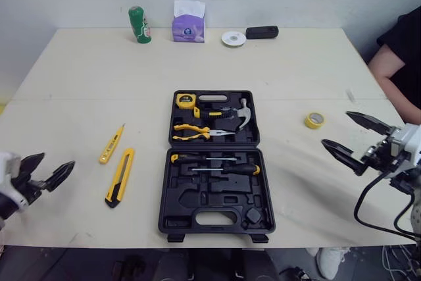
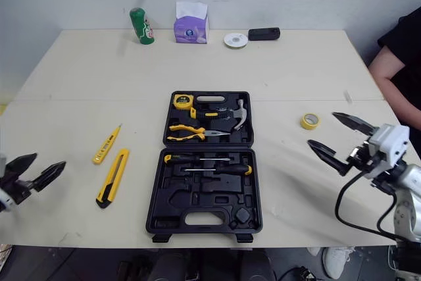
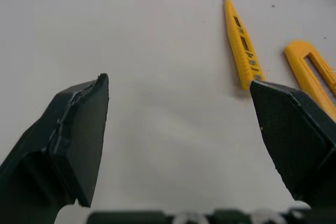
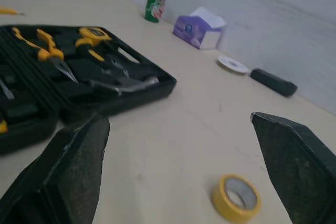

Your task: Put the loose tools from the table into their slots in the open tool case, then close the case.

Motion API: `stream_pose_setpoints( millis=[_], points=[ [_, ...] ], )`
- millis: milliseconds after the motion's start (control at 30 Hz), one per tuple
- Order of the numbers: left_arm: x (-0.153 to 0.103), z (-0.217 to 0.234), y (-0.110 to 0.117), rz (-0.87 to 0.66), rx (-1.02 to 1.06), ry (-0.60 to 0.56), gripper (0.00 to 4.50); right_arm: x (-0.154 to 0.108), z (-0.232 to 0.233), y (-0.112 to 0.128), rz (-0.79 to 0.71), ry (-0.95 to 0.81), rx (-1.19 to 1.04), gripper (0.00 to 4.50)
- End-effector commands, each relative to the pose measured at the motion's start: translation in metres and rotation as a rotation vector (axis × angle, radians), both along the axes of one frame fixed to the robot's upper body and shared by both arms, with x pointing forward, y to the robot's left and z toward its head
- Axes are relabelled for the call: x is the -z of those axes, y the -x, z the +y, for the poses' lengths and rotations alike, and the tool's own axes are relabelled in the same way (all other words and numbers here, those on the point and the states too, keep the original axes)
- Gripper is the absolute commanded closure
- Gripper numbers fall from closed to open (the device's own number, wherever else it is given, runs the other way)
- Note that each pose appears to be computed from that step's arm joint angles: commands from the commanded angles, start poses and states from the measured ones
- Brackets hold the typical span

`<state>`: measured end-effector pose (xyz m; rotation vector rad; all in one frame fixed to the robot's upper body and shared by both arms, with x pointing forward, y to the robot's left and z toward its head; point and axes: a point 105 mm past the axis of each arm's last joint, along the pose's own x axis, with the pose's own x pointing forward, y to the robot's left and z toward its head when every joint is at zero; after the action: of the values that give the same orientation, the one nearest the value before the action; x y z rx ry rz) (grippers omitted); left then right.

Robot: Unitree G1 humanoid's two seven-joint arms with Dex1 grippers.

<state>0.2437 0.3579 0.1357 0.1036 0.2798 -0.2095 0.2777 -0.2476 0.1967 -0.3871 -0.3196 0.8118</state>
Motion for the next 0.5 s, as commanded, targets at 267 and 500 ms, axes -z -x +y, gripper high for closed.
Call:
stream_pose_setpoints(
  millis=[267,500],
  points=[
    [-0.009,-0.028,-0.042,0.192,0.034,-0.089,0.0,-0.022,0.074,0.018,-0.031,0.011,-0.289,0.06],
    [-0.004,-0.044,-0.061,0.26,0.062,-0.121,0.0,-0.027,0.093,0.028,-0.076,0.048,-0.364,0.06]
  ],
)
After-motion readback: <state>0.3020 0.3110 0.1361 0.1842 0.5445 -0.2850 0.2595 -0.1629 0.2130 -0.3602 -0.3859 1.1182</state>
